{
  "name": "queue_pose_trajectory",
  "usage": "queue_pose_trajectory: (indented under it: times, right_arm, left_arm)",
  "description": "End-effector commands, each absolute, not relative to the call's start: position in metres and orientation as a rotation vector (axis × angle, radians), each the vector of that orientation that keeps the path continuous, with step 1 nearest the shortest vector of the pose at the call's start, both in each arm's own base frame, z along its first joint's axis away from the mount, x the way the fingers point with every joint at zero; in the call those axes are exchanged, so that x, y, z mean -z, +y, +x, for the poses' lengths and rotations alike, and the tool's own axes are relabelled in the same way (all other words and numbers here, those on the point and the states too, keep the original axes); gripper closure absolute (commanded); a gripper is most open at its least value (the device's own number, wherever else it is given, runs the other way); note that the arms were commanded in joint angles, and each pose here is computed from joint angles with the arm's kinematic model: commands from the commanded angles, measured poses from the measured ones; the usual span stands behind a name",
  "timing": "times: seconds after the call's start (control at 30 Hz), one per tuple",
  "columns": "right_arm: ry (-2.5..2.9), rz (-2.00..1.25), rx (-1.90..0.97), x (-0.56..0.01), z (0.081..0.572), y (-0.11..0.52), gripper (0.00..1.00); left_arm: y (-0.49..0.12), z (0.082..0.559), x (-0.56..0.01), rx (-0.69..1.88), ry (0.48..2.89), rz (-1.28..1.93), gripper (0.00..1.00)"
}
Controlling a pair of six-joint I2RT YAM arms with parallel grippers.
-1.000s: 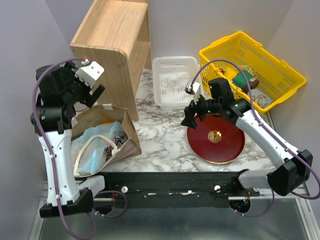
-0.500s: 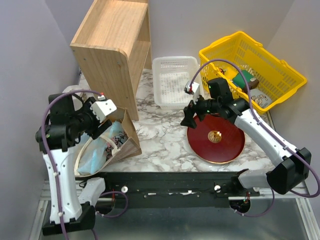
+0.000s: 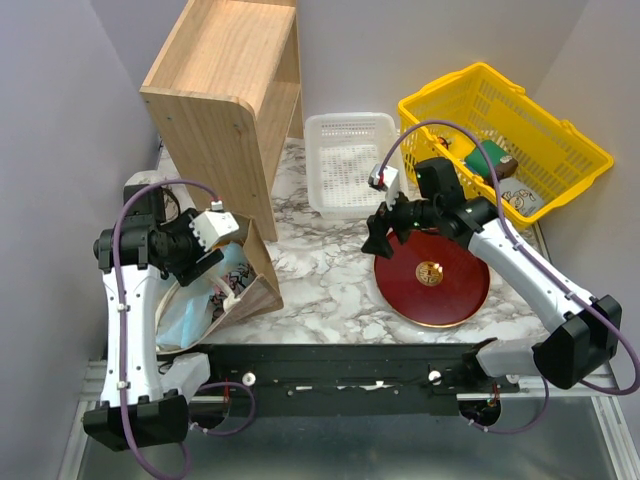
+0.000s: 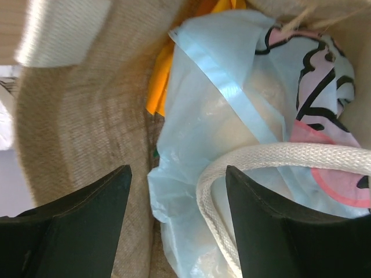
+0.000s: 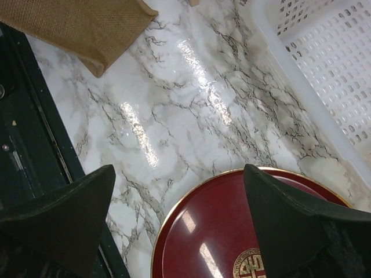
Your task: Untie the knot of the grocery bags and take out the mixed food
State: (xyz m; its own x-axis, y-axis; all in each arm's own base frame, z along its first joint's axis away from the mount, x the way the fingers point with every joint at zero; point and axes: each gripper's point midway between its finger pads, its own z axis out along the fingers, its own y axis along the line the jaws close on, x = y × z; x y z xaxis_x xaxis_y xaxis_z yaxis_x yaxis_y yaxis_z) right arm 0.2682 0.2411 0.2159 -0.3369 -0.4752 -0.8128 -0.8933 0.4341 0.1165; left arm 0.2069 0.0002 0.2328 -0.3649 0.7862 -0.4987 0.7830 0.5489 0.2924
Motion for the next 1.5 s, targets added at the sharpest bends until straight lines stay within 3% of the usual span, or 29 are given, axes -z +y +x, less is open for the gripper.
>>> queue_pose_trajectory:
  times: [0.0, 0.1, 0.2, 0.27, 0.3, 0.43, 0.5, 0.77, 0.97, 1.0, 1.03, 1.13, 1.3, 1.47]
  right_arm:
    - [1.970, -1.153, -0.731, -0.214, 0.269, 0.242, 0.00]
    - [1.973, -1.152, -0.727, -0.214, 0.270, 0.242, 0.00]
    - [1.975, -1.152, -0.730, -0.214, 0.271, 0.243, 0.00]
    - [1.985, -1.149, -0.734, -0.211, 0.270, 0.242, 0.00]
    - [1.985, -1.153, -0.736, -0.210, 0.269, 0.242, 0.00]
    - [1.987, -1.156, -0.729, -0.207, 0.268, 0.241, 0.00]
    - [1.992, -1.153, -0.721, -0.206, 0.268, 0.239, 0.00]
    - [1.997, -1.160, -0.713, -0.202, 0.269, 0.239, 0.00]
    - [2.000, -1.163, -0.727, -0.199, 0.273, 0.243, 0.00]
    - [1.999, -1.163, -0.727, -0.200, 0.274, 0.243, 0.00]
    - [2.003, -1.164, -0.728, -0.199, 0.274, 0.244, 0.00]
    - [2.003, -1.160, -0.723, -0.201, 0.275, 0.243, 0.00]
    - [1.995, -1.146, -0.739, -0.206, 0.271, 0.243, 0.00]
    - [2.000, -1.132, -0.787, -0.207, 0.259, 0.242, 0.00]
  left_arm:
    - [0.004, 0.175, -0.201, 0.088, 2.346, 1.328, 0.24]
    - [0.011, 0.180, -0.182, 0.073, 2.396, 1.318, 0.24]
    - [0.016, 0.193, -0.173, 0.015, 2.390, 1.280, 0.30]
    - [0.015, 0.201, -0.177, 0.016, 2.366, 1.267, 0.39]
    - [0.013, 0.202, -0.179, 0.030, 2.365, 1.266, 0.46]
    - [0.004, 0.204, -0.183, 0.154, 2.387, 1.291, 0.92]
    - [-0.001, 0.206, -0.198, 0.182, 2.366, 1.292, 0.99]
    - [0.000, 0.271, -0.277, -0.004, 2.123, 1.137, 1.00]
    - [0.010, 0.290, -0.266, -0.051, 2.155, 1.055, 1.00]
    - [0.012, 0.292, -0.265, -0.063, 2.159, 1.034, 0.96]
    - [0.013, 0.290, -0.269, -0.078, 2.156, 1.016, 0.58]
    - [0.012, 0.278, -0.293, -0.110, 2.125, 0.967, 0.29]
    - [0.014, 0.225, -0.325, -0.146, 2.156, 1.010, 0.23]
    - [0.035, 0.173, -0.286, -0.237, 2.356, 1.028, 0.23]
